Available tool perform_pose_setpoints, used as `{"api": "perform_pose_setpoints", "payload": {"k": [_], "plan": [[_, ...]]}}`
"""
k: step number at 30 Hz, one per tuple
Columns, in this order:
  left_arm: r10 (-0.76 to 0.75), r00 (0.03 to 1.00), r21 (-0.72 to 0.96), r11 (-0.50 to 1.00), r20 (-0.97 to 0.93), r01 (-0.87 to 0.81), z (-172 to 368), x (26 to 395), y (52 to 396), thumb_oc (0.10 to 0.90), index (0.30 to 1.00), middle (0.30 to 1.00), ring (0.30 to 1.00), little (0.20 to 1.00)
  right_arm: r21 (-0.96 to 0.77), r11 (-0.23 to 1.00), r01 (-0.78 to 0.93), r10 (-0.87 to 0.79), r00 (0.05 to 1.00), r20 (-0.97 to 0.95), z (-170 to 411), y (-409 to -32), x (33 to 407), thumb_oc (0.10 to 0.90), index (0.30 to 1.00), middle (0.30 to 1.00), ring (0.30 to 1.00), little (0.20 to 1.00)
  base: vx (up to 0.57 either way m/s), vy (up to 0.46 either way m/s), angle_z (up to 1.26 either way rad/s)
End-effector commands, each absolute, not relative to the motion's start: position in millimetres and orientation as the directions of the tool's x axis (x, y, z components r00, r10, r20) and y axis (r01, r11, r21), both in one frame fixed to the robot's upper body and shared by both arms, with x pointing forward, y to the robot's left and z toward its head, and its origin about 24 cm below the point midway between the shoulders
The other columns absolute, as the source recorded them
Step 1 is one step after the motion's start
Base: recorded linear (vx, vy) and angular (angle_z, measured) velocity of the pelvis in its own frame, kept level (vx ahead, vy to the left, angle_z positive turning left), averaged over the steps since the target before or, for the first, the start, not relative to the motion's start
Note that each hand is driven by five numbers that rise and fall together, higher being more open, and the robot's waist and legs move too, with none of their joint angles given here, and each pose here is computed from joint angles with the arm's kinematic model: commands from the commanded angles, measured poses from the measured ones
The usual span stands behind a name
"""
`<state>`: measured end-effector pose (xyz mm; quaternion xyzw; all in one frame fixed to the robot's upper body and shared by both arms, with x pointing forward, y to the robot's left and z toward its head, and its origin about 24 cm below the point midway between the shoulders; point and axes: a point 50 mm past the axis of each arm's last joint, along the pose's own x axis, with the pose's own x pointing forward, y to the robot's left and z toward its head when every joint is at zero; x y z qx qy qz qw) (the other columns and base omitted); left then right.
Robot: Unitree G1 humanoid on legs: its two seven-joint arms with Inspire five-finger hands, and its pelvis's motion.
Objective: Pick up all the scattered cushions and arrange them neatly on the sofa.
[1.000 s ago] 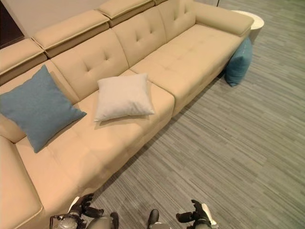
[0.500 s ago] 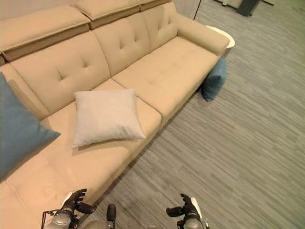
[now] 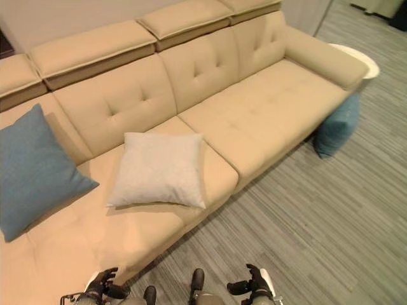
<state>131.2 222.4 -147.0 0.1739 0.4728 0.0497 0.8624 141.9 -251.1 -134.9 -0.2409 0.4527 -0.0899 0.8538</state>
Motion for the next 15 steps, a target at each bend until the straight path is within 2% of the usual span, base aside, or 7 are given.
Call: {"api": "perform_pose_setpoints", "payload": {"k": [1,8,15], "plan": [[0.241,0.609,0.344,0.937,-0.755,0.056,-139.8,145.2,220.8,0.800,0.900,0.900,0.900,0.900,-0.528,0.849,-0.017,-0.416,0.595,-0.688,-127.8,-267.6,141.4,0.800,0.900,0.900,0.900,0.900,0.09,-0.075,0.45],[0.261,0.591,0.372,0.925,-0.763,0.072,-140.4,142.2,227.6,0.800,0.900,0.900,0.900,0.900,-0.520,0.854,-0.020,-0.431,0.533,-0.729,-136.2,-266.4,124.0,0.800,0.900,0.900,0.900,0.900,0.20,0.009,0.45],[0.296,0.576,0.387,0.921,-0.762,0.038,-140.3,134.6,237.4,0.800,0.900,0.900,0.900,0.900,-0.510,0.859,-0.049,-0.408,0.537,-0.739,-138.8,-259.3,123.3,0.800,0.900,0.900,0.900,0.900,0.16,0.132,-0.23]]}}
